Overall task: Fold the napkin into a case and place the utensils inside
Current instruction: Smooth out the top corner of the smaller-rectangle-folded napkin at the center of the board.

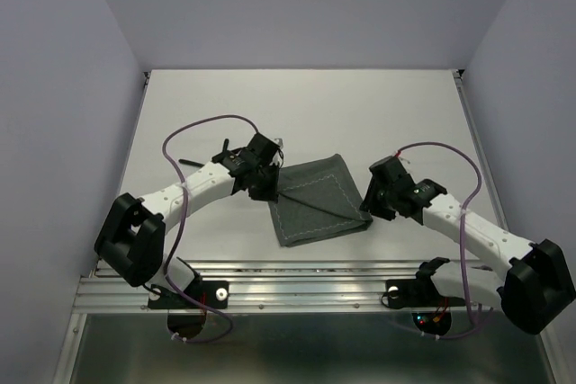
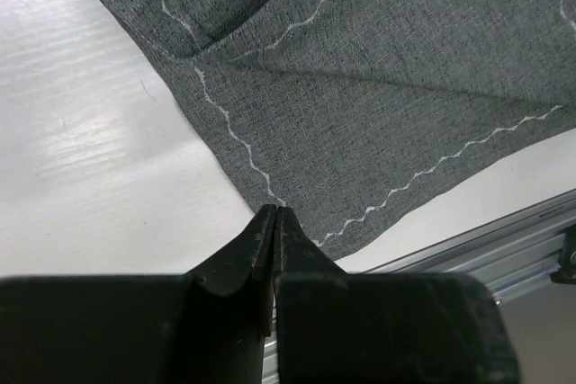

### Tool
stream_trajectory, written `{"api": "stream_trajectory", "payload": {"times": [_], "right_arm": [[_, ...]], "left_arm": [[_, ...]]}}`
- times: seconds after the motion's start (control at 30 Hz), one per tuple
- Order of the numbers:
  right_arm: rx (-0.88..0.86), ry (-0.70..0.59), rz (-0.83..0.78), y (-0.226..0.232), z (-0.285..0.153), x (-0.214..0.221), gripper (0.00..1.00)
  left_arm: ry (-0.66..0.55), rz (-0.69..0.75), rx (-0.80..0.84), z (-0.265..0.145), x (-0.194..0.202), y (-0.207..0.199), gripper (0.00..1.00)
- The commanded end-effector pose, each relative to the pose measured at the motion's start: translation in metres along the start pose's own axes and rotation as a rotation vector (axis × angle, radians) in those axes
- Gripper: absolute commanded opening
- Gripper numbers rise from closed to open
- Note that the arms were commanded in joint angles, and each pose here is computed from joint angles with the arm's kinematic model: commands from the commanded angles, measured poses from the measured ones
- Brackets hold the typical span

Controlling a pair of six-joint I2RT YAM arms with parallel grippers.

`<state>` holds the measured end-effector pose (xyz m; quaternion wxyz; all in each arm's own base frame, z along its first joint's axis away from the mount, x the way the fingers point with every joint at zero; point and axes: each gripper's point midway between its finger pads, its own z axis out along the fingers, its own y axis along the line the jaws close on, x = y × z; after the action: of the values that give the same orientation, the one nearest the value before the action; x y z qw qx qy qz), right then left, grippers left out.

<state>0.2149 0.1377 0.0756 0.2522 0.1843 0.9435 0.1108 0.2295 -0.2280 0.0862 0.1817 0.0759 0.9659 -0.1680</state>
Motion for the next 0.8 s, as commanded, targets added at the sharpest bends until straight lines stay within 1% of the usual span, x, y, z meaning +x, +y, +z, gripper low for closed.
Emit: {"api": "stream_trajectory", "payload": {"times": [0.0,0.13,0.23,0.33,0.37,0.4,0.5,0.63,0.67,0.77], "right_arm": [[-0.004,-0.008,-0.054,0.01,-0.003,-0.001,0.42],[-0.001,-0.011,-0.077,0.017,-0.006,0.007,0.41],[0.043,-0.017,-0.09,0.011,-0.005,0.009,0.41],[0.059,-0.045,-0.099,0.01,-0.007,0.002,0.4],[0.062,-0.057,-0.098,0.01,-0.008,-0.002,0.4],[0.063,-0.066,-0.098,0.011,-0.009,-0.004,0.4],[0.076,-0.1,-0.097,0.015,-0.011,-0.015,0.39],[0.084,-0.1,-0.108,0.019,-0.009,-0.018,0.36],[0.081,-0.102,-0.116,0.02,-0.008,-0.019,0.34],[0.11,-0.092,-0.137,0.015,0.002,-0.015,0.34]], "left_arm": [[0.005,-0.012,0.055,-0.003,0.01,-0.013,0.11],[0.008,-0.017,0.064,0.001,0.011,-0.016,0.1],[0.024,-0.008,0.061,0.008,0.016,-0.018,0.1],[0.053,-0.003,0.066,0.019,0.027,-0.021,0.09],[0.083,-0.008,0.063,0.026,0.036,-0.018,0.09],[0.073,-0.009,0.072,0.027,0.034,-0.02,0.08],[0.106,-0.03,0.054,0.042,0.047,-0.013,0.05],[0.109,-0.039,0.038,0.055,0.049,-0.009,0.04],[0.118,-0.037,0.033,0.058,0.051,-0.008,0.03],[0.132,-0.035,0.018,0.066,0.055,-0.004,0.03]]}}
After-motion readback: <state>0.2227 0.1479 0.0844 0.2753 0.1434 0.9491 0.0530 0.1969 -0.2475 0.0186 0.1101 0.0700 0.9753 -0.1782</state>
